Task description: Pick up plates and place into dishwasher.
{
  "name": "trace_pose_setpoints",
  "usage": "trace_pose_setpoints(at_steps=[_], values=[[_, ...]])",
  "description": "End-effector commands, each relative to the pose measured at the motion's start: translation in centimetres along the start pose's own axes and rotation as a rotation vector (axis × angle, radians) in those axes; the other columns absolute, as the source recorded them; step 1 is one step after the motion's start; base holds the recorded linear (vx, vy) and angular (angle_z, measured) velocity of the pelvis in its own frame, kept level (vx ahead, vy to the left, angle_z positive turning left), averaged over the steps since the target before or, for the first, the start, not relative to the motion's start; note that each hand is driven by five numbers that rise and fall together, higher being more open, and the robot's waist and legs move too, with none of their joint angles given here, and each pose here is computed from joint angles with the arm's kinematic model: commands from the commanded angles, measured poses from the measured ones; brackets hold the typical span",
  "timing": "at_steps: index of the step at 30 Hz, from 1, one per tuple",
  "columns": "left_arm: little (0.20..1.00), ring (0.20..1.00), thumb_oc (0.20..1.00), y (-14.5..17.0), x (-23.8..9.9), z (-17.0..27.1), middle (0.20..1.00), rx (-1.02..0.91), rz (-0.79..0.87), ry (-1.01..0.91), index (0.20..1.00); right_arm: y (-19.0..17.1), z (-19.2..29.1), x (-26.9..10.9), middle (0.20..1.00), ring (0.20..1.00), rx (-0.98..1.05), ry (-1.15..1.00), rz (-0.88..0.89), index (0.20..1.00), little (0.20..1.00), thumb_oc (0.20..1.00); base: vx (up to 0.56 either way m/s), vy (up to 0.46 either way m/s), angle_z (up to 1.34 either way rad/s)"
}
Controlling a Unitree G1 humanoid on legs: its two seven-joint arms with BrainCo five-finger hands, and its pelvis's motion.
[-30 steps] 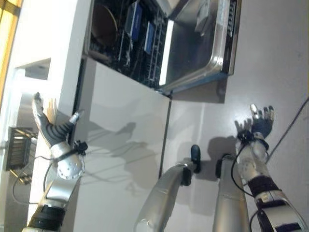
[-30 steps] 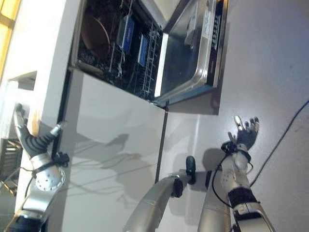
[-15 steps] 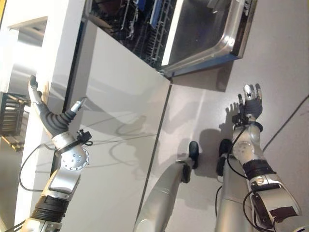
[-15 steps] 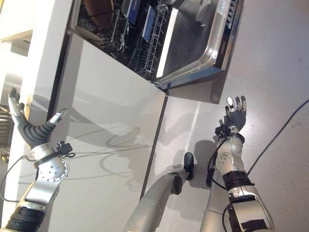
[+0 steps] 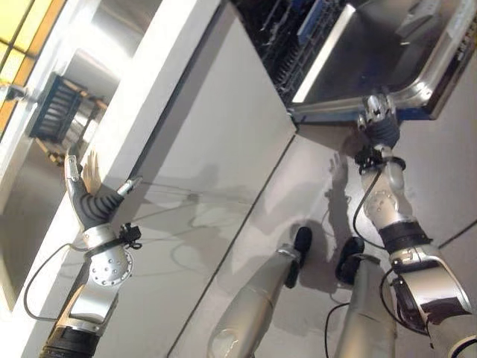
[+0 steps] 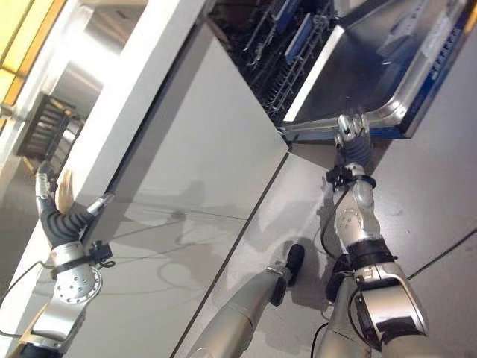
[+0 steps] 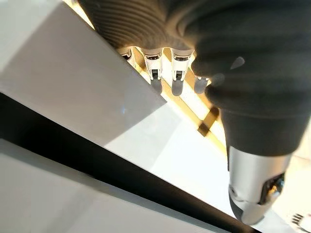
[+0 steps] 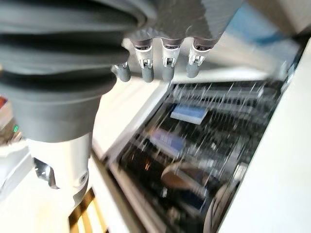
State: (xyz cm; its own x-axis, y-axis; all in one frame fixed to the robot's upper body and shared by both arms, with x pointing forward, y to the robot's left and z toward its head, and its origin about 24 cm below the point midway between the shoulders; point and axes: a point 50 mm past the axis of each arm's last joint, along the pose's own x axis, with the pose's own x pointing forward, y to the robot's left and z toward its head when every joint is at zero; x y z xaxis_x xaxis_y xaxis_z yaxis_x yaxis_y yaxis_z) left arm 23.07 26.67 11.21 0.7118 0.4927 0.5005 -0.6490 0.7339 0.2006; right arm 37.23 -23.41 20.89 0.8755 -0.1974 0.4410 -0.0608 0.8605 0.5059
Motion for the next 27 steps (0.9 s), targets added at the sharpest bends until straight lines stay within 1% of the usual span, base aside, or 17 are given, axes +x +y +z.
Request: trace_pose_setpoints(at_steps=[1, 6, 10, 14, 18, 20, 24, 27], values=[[1.000, 1.000, 1.000, 1.6, 0.1, 0.1, 1.000, 0.001, 0.024, 0.003, 1.000, 2.5, 7.3, 3.0, 1.000, 1.000, 0.016, -0.262, 0.073, 1.000, 1.000, 1.000, 0.06, 0.027, 0.37], [1.000, 1.000, 1.000, 2.2, -0.3, -0.3, 1.000, 0.010, 0.025, 0.037, 1.000, 2.7, 10.4, 3.3, 1.000, 1.000, 0.027, -0.374, 0.066, 1.000, 1.000, 1.000, 0.07, 0.025, 0.31], [1.000, 1.000, 1.000, 2.6, -0.6, -0.7, 1.000, 0.020, 0.027, 0.065, 1.000, 3.2, 11.6, 3.2, 1.000, 1.000, 0.040, -0.425, 0.091, 1.000, 1.000, 1.000, 0.06, 0.030, 0.41], [1.000, 1.000, 1.000, 3.0, -0.9, -1.1, 1.000, 0.031, 0.018, 0.082, 1.000, 3.8, 12.9, 3.3, 1.000, 1.000, -0.024, -0.456, 0.071, 1.000, 1.000, 1.000, 0.04, 0.035, 0.29], [1.000, 1.000, 1.000, 2.8, -1.1, -1.2, 1.000, 0.027, 0.010, 0.082, 1.000, 3.5, 12.4, 3.7, 1.000, 1.000, -0.148, -0.396, -0.038, 1.000, 1.000, 1.000, 0.00, 0.027, 0.14], [1.000, 1.000, 1.000, 2.3, -1.3, -1.1, 1.000, 0.020, -0.003, 0.075, 1.000, 2.4, 12.2, 3.8, 1.000, 1.000, -0.179, -0.377, -0.128, 1.000, 1.000, 1.000, 0.00, 0.000, 0.00], [1.000, 1.000, 1.000, 1.6, -1.4, -0.9, 1.000, 0.004, 0.007, 0.071, 1.000, 0.9, 12.1, 3.6, 1.000, 1.000, -0.217, -0.371, -0.199, 1.000, 1.000, 1.000, -0.02, 0.006, -0.07], [1.000, 1.000, 1.000, 1.7, -1.0, -0.7, 1.000, -0.009, 0.035, 0.067, 1.000, 0.3, 12.1, 3.1, 1.000, 1.000, -0.339, -0.396, -0.257, 1.000, 1.000, 1.000, -0.09, 0.024, -0.16]])
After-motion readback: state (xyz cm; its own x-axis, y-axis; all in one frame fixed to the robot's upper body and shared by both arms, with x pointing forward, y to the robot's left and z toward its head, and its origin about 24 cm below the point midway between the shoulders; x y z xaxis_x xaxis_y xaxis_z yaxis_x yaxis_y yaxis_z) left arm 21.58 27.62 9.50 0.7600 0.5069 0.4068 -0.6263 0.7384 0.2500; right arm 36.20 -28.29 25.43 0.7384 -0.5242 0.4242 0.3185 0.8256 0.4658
